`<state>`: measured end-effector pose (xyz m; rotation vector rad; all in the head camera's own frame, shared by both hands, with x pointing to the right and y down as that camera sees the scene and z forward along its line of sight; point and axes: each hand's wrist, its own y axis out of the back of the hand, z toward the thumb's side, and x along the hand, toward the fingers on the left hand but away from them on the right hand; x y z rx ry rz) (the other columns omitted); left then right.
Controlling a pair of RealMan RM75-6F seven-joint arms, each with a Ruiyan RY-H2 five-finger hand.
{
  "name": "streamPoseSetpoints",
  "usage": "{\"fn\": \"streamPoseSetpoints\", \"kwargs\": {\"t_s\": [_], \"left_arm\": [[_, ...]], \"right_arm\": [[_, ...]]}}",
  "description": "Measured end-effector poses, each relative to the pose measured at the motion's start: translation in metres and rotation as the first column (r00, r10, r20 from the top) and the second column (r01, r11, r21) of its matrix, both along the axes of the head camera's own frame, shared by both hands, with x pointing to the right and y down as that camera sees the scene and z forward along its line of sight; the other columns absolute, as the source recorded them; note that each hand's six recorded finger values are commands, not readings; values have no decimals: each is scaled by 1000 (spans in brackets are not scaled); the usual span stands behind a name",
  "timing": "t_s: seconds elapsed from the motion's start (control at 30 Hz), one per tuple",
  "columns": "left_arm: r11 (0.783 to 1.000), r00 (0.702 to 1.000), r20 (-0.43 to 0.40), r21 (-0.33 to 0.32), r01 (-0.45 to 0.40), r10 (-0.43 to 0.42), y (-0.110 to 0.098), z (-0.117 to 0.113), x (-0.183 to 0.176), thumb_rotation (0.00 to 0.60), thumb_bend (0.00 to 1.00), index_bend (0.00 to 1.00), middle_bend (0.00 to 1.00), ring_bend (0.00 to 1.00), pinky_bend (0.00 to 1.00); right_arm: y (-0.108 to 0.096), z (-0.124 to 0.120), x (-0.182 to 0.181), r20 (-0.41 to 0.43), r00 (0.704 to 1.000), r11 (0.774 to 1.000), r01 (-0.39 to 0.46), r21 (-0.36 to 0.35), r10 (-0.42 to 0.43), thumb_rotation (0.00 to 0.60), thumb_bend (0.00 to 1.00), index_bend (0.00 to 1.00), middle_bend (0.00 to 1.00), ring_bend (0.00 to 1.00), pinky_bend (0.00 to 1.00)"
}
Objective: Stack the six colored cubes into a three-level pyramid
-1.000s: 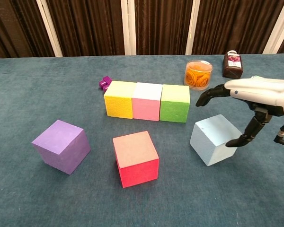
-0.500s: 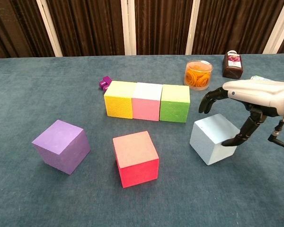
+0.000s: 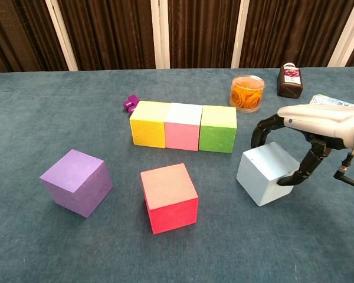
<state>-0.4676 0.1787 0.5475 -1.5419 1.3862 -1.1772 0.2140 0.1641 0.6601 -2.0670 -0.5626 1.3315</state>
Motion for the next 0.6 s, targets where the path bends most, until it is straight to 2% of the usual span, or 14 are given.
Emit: {"fn": "streamPoseSetpoints", "kwargs": {"t_s": [0.13, 0.6], "left_arm": [[1000, 1000, -2, 0, 3, -3, 0, 1, 0, 600, 329, 95, 41, 0, 0], [1000, 1000, 1, 12, 19, -19, -2, -1, -2, 600, 329, 96, 41, 0, 0]], "right_arm": [[0, 0, -1, 1, 1000, 1000, 4, 3, -4, 600, 197, 377, 338, 159, 0], [-2, -11, 0, 14, 1000, 1000, -2, 31, 2, 600, 197, 382, 423, 211, 0]]}}
